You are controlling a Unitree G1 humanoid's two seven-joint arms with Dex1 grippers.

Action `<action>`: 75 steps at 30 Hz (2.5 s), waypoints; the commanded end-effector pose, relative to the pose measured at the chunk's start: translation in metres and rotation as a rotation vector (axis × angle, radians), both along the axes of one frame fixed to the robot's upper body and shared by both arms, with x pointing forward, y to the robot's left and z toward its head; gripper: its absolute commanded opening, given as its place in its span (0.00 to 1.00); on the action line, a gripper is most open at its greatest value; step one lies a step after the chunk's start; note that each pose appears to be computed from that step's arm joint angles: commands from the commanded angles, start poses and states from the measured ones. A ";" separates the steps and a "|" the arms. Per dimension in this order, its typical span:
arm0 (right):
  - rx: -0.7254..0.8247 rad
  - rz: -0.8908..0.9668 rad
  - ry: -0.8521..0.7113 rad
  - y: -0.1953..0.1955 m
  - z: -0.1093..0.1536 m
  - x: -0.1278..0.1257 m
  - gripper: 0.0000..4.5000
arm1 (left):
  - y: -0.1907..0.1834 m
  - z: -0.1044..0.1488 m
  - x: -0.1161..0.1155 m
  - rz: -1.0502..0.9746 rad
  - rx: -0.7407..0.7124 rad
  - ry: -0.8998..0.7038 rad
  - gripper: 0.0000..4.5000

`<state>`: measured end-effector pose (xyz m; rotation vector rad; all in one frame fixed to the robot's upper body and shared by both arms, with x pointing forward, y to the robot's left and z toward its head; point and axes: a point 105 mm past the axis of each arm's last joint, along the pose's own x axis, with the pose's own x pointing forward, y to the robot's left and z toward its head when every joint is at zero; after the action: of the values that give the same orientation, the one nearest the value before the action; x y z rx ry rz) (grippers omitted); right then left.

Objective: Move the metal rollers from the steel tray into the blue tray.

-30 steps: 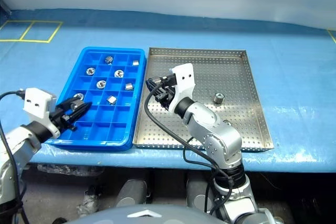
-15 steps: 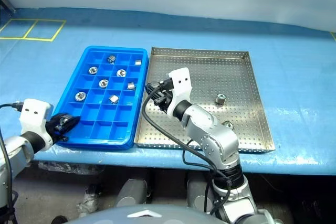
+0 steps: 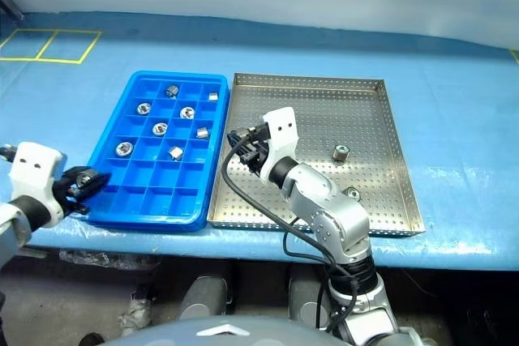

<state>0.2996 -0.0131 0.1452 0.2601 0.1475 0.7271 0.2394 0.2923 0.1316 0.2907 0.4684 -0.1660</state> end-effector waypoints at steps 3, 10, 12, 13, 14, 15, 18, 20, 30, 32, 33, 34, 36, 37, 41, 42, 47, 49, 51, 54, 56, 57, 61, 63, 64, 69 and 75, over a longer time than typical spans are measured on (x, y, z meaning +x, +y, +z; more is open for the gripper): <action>0.036 0.011 -0.044 0.002 0.014 -0.004 0.29 | 0.001 0.002 -0.008 -0.016 0.037 0.033 0.39; 0.036 -0.003 -0.042 0.000 0.013 -0.003 0.29 | 0.010 -0.009 -0.008 0.027 0.067 0.066 0.39; 0.035 -0.008 -0.041 -0.001 0.012 -0.003 0.29 | 0.010 -0.012 -0.008 0.031 0.052 0.074 0.39; 0.035 -0.011 -0.041 -0.002 0.012 -0.003 0.29 | 0.009 -0.014 -0.008 0.029 0.046 0.081 0.47; 0.036 -0.015 -0.041 -0.002 0.013 -0.003 0.29 | 0.009 -0.016 -0.008 0.026 0.044 0.089 0.55; 0.036 -0.018 -0.042 -0.003 0.013 -0.003 0.29 | 0.008 -0.019 -0.008 0.021 0.043 0.105 0.61; 0.035 -0.026 -0.043 -0.005 0.013 -0.003 0.29 | 0.005 -0.025 -0.009 0.006 0.040 0.129 0.82; 0.034 -0.029 -0.042 -0.006 0.013 -0.003 0.29 | 0.004 -0.024 -0.007 0.005 0.034 0.119 0.96; 0.069 0.060 -0.083 0.009 0.034 -0.015 0.29 | -0.064 0.056 0.040 -0.179 -0.289 -0.435 0.99; 0.074 0.093 -0.082 0.022 0.037 -0.016 0.29 | -0.076 0.065 0.043 -0.217 -0.344 -0.491 0.99; 0.067 0.107 -0.082 0.029 0.037 -0.016 0.29 | -0.079 0.066 0.044 -0.225 -0.353 -0.503 0.99; 0.052 0.124 -0.086 0.036 0.037 -0.016 0.29 | -0.082 0.067 0.046 -0.231 -0.363 -0.510 0.99; -0.014 0.171 -0.111 0.055 0.032 -0.019 0.29 | -0.086 0.067 0.047 -0.242 -0.384 -0.522 0.99; -0.040 0.198 -0.110 0.065 0.027 -0.021 0.29 | -0.088 0.066 0.047 -0.251 -0.390 -0.525 0.99; -0.112 0.275 -0.099 0.092 0.007 -0.029 0.29 | -0.092 0.064 0.047 -0.258 -0.399 -0.528 0.99; -0.121 0.290 -0.092 0.097 0.003 -0.031 0.29 | -0.092 0.063 0.046 -0.256 -0.400 -0.525 0.99; -0.182 0.357 -0.066 0.113 -0.019 -0.036 0.29 | -0.093 0.056 0.042 -0.262 -0.385 -0.491 0.99; -0.180 0.370 -0.056 0.117 -0.024 -0.037 0.29 | -0.091 0.054 0.040 -0.255 -0.380 -0.486 0.99; -0.202 0.365 -0.064 0.119 -0.029 -0.035 0.29 | -0.091 0.054 0.040 -0.251 -0.376 -0.486 0.99; -0.201 0.363 -0.052 0.117 -0.033 -0.033 0.29 | -0.091 0.054 0.039 -0.249 -0.372 -0.487 0.99; -0.189 0.390 -0.024 0.114 -0.034 -0.037 0.29 | -0.090 0.054 0.038 -0.243 -0.368 -0.488 0.99; -0.186 0.416 -0.008 0.112 -0.035 -0.042 0.29 | -0.089 0.054 0.038 -0.241 -0.366 -0.485 0.99; -0.205 0.500 0.029 0.106 -0.041 -0.055 0.29 | -0.089 0.052 0.039 -0.240 -0.366 -0.480 0.99; -0.223 0.483 0.022 0.104 -0.043 -0.053 0.29 | -0.090 0.052 0.040 -0.240 -0.368 -0.481 0.99; -0.230 0.459 0.013 0.104 -0.043 -0.050 0.29 | -0.090 0.052 0.041 -0.243 -0.370 -0.481 0.99; -0.209 0.296 -0.038 0.101 -0.032 -0.023 0.29 | -0.092 0.052 0.043 -0.249 -0.375 -0.484 0.99; -0.252 0.229 -0.040 0.097 -0.038 -0.006 0.29 | -0.093 0.052 0.043 -0.252 -0.378 -0.485 0.99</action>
<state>0.2912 0.0817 0.1000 -0.0169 0.2631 0.9348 0.2837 0.2018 0.1715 -0.0091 -0.0345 -0.3994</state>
